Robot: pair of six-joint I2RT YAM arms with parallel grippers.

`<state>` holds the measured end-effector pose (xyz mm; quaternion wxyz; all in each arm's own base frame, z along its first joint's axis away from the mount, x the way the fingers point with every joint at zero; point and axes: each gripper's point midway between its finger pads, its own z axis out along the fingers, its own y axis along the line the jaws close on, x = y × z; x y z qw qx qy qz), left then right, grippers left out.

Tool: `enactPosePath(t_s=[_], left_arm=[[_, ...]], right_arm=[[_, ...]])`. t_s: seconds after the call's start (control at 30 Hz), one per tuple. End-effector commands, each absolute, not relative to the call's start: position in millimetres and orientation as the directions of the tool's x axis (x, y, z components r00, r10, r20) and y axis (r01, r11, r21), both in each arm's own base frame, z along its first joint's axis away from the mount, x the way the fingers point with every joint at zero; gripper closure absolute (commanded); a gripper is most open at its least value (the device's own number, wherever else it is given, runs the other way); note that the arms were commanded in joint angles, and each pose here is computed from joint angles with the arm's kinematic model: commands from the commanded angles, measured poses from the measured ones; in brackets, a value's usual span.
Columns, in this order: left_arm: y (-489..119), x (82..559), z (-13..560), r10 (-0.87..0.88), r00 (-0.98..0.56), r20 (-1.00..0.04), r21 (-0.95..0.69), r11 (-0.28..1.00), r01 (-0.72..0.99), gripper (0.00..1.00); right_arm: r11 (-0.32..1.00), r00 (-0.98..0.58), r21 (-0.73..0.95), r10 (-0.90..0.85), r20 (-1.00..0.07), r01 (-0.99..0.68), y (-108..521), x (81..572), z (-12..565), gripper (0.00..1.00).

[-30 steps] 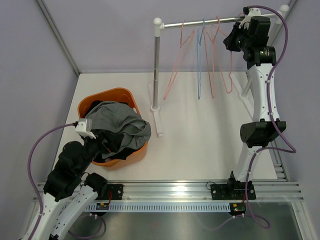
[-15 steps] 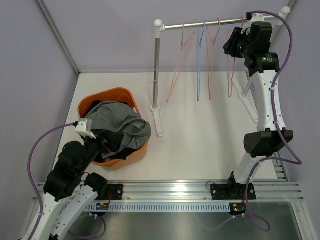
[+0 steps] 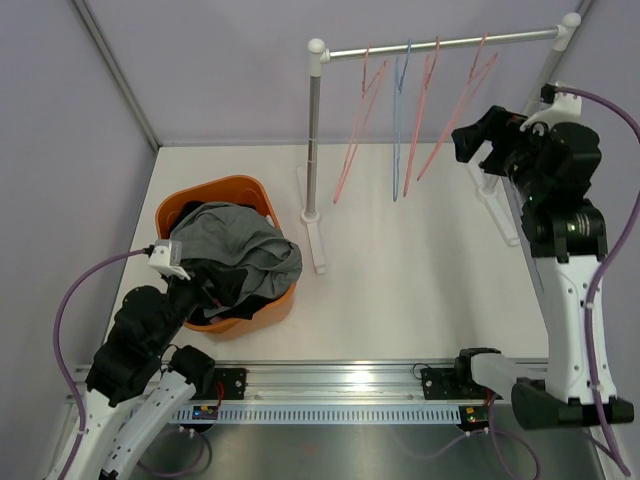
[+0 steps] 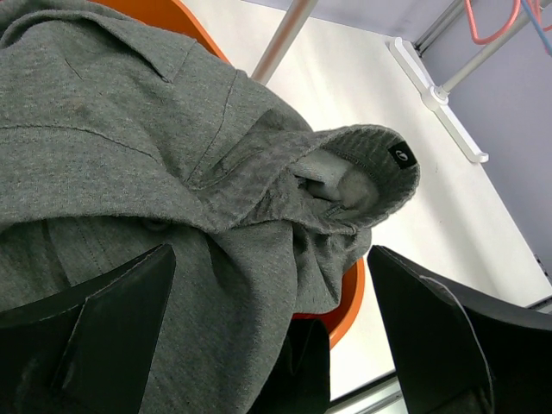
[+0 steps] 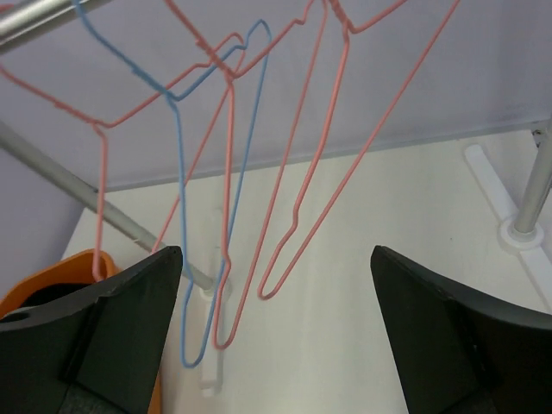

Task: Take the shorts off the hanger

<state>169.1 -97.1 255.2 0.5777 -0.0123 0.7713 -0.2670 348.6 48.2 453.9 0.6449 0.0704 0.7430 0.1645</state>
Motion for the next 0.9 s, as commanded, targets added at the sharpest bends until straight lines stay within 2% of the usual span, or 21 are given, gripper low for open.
enactPosePath(t_s=[0.0, 0.17, 0.2, 0.37, 0.5, 0.87], left_arm=[[-103, 172, 263, -0.327, -0.311, -0.892, -0.423, 0.844, 0.328, 0.01], [-105, 173, 261, -0.320, -0.321, -0.891, -0.422, 0.845, 0.329, 0.01], [-105, 173, 262, -0.320, -0.320, -0.892, -0.422, 0.844, 0.330, 0.01], [-105, 175, 258, -0.314, -0.331, -0.890, -0.419, 0.850, 0.319, 0.01], [-104, 177, 256, -0.315, -0.333, -0.889, -0.417, 0.856, 0.306, 0.01], [-105, 179, 254, -0.309, -0.346, -0.886, -0.416, 0.859, 0.299, 0.01]], right_arm=[[0.890, -0.095, 0.390, 0.379, -0.921, -0.236, 68, 308, 470, 0.01], [0.826, -0.183, 0.449, 0.410, -0.893, -0.340, 90, 255, 436, 0.00], [0.794, -0.241, 0.457, 0.390, -0.889, -0.401, 103, 248, 417, 0.01], [0.681, -0.305, 0.525, 0.428, -0.851, -0.510, 126, 204, 376, 0.01], [0.640, -0.373, 0.584, 0.450, -0.811, -0.498, 132, 191, 336, 0.01], [0.674, -0.404, 0.573, 0.413, -0.816, -0.467, 129, 192, 304, 0.01]])
